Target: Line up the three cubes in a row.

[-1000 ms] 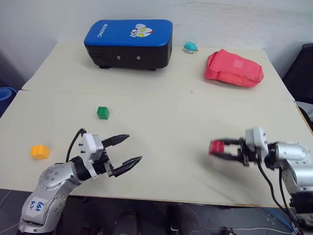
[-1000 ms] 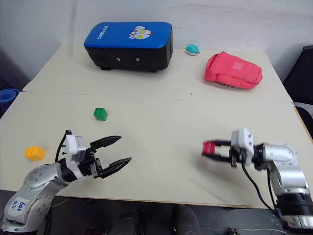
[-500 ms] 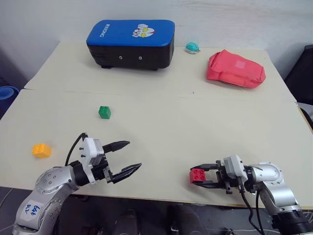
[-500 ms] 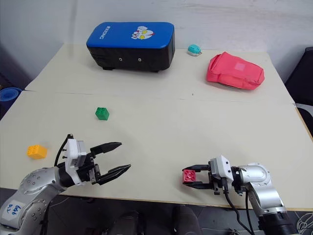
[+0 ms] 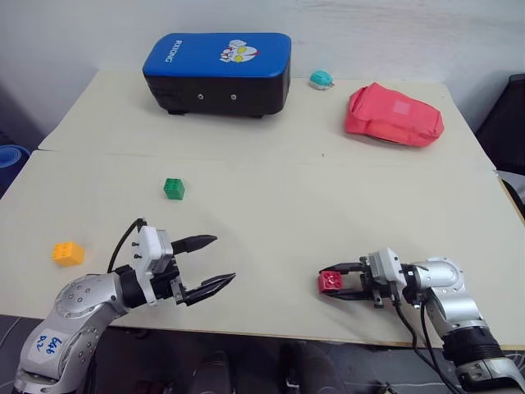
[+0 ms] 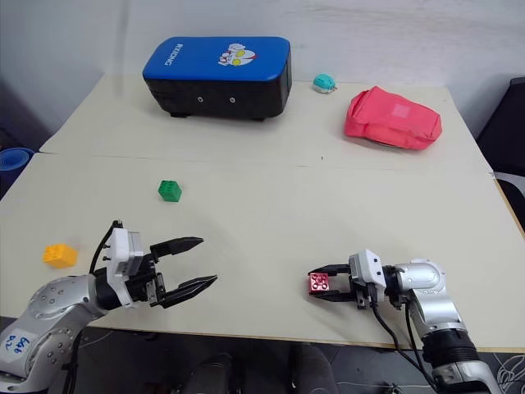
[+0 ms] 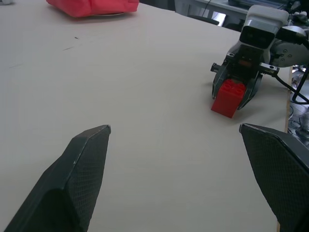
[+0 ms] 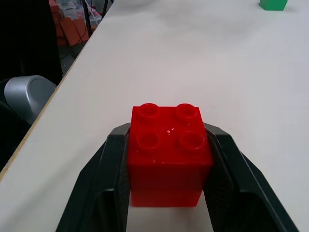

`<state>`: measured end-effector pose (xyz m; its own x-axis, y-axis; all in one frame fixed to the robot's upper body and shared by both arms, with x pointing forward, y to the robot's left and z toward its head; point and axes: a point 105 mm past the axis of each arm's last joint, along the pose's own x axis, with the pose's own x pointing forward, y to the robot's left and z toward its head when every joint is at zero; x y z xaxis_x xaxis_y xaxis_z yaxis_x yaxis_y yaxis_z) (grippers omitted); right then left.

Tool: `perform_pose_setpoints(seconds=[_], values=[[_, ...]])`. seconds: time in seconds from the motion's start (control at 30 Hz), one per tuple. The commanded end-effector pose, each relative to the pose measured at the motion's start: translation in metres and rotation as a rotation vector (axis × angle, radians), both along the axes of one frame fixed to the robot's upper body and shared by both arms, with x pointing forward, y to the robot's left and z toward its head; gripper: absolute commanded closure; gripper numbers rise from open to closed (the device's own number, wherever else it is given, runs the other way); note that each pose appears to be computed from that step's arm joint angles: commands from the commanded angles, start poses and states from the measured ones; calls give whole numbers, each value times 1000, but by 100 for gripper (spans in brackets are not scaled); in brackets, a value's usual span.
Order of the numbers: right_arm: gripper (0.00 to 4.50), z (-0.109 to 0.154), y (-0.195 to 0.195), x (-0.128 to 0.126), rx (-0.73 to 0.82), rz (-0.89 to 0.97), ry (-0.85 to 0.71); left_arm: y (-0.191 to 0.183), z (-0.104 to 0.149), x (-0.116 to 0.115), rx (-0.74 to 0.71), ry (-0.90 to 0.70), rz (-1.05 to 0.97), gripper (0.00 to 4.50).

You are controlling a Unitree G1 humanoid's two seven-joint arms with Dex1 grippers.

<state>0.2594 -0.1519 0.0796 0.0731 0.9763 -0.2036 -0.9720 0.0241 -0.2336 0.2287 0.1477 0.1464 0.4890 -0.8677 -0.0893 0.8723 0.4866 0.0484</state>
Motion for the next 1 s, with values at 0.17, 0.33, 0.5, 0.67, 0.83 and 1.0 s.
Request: perform_pose_setpoints(seconds=[0.17, 0.33, 0.5, 0.67, 0.83, 1.0], values=[[299, -5, 4, -4, 15, -5, 45, -1, 10, -6, -1, -36, -15, 0], [227, -6, 4, -5, 31, -24, 59, 1, 10, -5, 3, -35, -8, 0], [74, 9, 6, -6, 88, -31, -30, 6, 8, -3, 10, -33, 0, 0], [2, 30, 10, -19, 142, -12, -95, 28, -1, -5, 36, -17, 85, 0], [2, 61, -1, -22, 247, -101, -180, 89, -27, -18, 39, -2, 425, 0], [2, 70, -29, -14, 337, -343, -237, 153, -40, -48, -1, -39, 848, 0]])
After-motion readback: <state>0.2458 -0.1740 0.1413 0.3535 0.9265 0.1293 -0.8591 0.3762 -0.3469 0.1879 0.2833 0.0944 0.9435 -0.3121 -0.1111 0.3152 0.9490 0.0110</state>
